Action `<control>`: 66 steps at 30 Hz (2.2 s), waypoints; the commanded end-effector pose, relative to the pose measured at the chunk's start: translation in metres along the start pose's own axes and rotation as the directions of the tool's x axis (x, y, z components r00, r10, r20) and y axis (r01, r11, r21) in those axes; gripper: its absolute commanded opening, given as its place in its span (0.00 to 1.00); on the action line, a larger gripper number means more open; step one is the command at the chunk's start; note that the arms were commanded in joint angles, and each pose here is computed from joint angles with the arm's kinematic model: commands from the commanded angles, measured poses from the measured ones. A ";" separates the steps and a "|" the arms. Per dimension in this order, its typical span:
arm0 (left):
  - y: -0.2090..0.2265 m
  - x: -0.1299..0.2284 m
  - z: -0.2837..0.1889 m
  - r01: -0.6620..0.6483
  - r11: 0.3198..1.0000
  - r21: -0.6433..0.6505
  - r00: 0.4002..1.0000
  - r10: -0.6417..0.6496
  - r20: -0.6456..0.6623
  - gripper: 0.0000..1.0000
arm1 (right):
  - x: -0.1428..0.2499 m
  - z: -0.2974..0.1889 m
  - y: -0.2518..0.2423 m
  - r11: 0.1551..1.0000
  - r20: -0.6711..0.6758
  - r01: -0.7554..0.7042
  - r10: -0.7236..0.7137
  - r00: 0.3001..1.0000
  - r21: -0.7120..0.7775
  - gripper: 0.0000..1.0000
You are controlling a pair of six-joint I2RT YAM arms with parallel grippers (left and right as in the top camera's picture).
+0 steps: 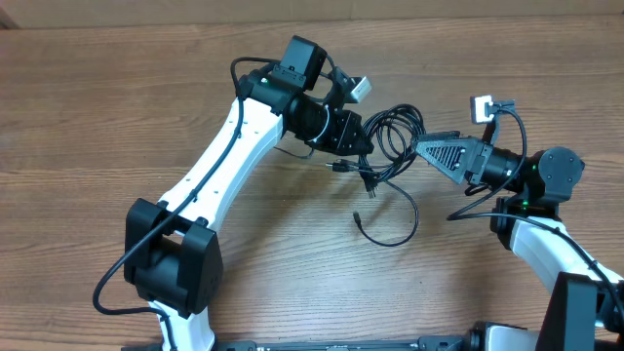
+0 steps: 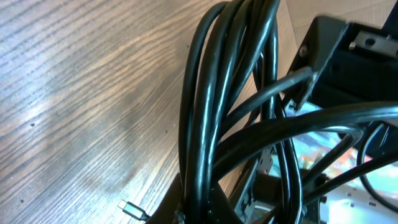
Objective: Untangle cables
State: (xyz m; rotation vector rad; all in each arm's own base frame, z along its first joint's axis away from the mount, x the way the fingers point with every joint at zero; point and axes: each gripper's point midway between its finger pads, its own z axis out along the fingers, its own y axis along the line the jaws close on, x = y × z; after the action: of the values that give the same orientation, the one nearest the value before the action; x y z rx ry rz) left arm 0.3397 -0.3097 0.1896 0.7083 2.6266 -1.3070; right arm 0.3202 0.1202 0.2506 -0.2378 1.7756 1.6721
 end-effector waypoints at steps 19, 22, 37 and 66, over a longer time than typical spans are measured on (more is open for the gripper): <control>0.005 0.004 -0.003 -0.113 0.993 -0.044 0.993 0.113 -0.019 0.04 | -0.003 -0.008 -0.011 0.999 0.011 0.017 -0.018 1.000 0.032 0.94; 0.001 0.004 -0.003 -0.114 0.993 -0.023 0.993 0.113 -0.018 0.04 | -0.003 -0.008 -0.011 0.999 0.012 0.021 -0.021 1.000 0.032 0.94; -0.019 -0.003 0.015 -0.160 0.987 -0.002 0.987 0.160 0.002 0.04 | 0.013 0.011 -0.006 1.000 -0.051 0.003 -0.003 0.999 -0.003 0.87; 0.031 -0.028 0.005 -0.090 0.947 -0.308 0.989 0.122 0.085 0.04 | 0.048 0.005 0.007 0.992 -0.248 -0.088 0.064 0.967 -0.087 0.07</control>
State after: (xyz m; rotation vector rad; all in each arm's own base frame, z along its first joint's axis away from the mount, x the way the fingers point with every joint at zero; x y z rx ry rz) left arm 0.3524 -0.3246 0.1786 0.7841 2.5730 -1.0711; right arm 0.3032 0.1364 0.2267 -0.2940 1.8840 1.7814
